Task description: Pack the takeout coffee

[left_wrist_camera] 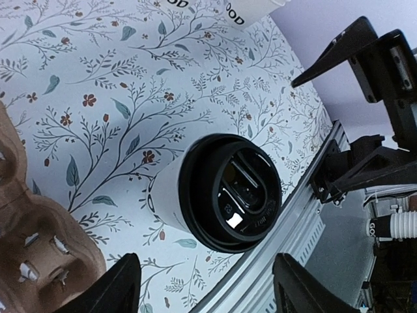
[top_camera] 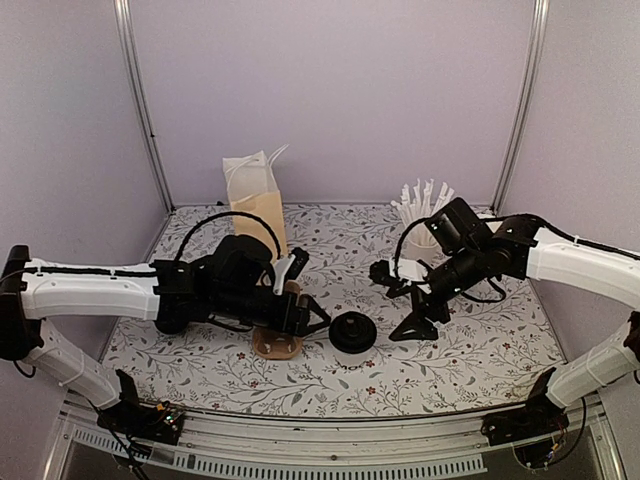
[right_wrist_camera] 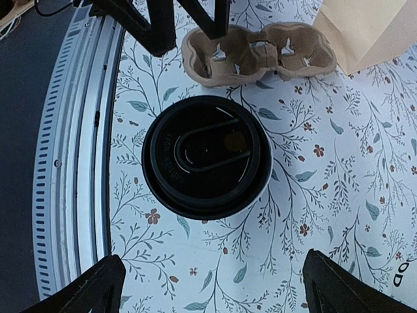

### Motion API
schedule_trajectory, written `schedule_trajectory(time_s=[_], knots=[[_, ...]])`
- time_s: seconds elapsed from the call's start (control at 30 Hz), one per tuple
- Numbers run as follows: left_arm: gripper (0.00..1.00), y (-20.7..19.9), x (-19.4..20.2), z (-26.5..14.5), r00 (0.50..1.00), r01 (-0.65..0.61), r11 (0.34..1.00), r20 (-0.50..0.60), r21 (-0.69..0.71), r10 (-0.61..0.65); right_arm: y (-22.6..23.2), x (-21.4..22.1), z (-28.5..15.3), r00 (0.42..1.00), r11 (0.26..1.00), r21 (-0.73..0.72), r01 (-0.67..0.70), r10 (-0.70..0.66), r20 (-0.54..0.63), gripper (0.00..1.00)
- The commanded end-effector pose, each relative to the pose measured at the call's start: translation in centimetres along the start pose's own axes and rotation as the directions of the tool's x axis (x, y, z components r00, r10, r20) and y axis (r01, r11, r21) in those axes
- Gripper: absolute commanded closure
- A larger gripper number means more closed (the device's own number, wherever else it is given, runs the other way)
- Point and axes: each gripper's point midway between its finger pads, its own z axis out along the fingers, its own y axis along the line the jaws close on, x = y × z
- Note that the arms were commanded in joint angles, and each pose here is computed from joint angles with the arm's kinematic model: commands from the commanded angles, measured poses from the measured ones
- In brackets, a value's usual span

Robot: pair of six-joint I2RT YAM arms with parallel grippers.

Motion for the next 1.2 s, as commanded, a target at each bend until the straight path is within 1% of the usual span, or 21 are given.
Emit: schedule_trajectory(time_s=[0.0,0.1,0.17,0.23,0.33,0.53,0.63,0.8,0.9,1.17], knots=[[0.28,-1.1,-0.9,0.4,0.998,-0.007,0.999,0.064,0.05,0.003,0.4,-3.2,-0.4,0.989,0.998,-0.043,0.034,-0.027,0.147,0.01],[0.3,-1.3,-1.0,1.0,0.998,-0.006,0.998,0.07,0.065,0.002,-0.1,-4.0,-0.2,0.988,0.998,-0.048,0.028,-0.02,0.151,0.01],[0.3,-1.4,-0.9,1.5,0.998,-0.006,0.998,0.061,0.066,0.002,-1.2,-4.1,0.4,0.992,1.0,-0.017,0.012,-0.01,0.129,0.01],[0.3,-1.3,-0.9,1.8,0.998,-0.005,0.998,0.056,0.061,0.002,-1.7,-4.3,0.8,0.993,1.0,-0.023,0.004,-0.002,0.115,0.01],[0.3,-0.8,-0.7,2.4,0.999,0.001,0.999,0.044,0.045,-0.003,-1.2,-4.6,1.4,0.993,0.997,-0.069,0.023,-0.014,0.121,0.01],[0.3,-0.2,0.1,3.4,0.999,0.019,0.999,0.024,0.041,-0.02,-0.4,-4.1,3.0,0.995,0.994,-0.093,0.063,-0.056,0.081,0.01],[0.3,-0.5,-0.2,3.6,0.999,0.02,0.998,0.046,0.065,-0.023,0.0,-4.0,3.6,0.995,0.992,-0.097,0.079,-0.073,0.067,0.01],[0.3,-0.4,-0.2,3.9,0.999,0.026,0.997,0.046,0.075,-0.029,-0.1,-4.0,4.9,0.994,0.992,-0.063,0.107,-0.106,0.016,0.01],[0.3,-0.1,-0.2,4.0,0.999,0.027,0.997,0.045,0.07,-0.031,-1.1,-3.7,5.7,0.996,0.996,-0.022,0.09,-0.09,-0.023,0.01],[0.31,0.4,0.4,4.4,0.999,0.034,0.997,0.029,0.07,-0.036,-2.2,-3.4,6.4,0.997,0.998,0.02,0.064,-0.063,-0.049,0.01]])
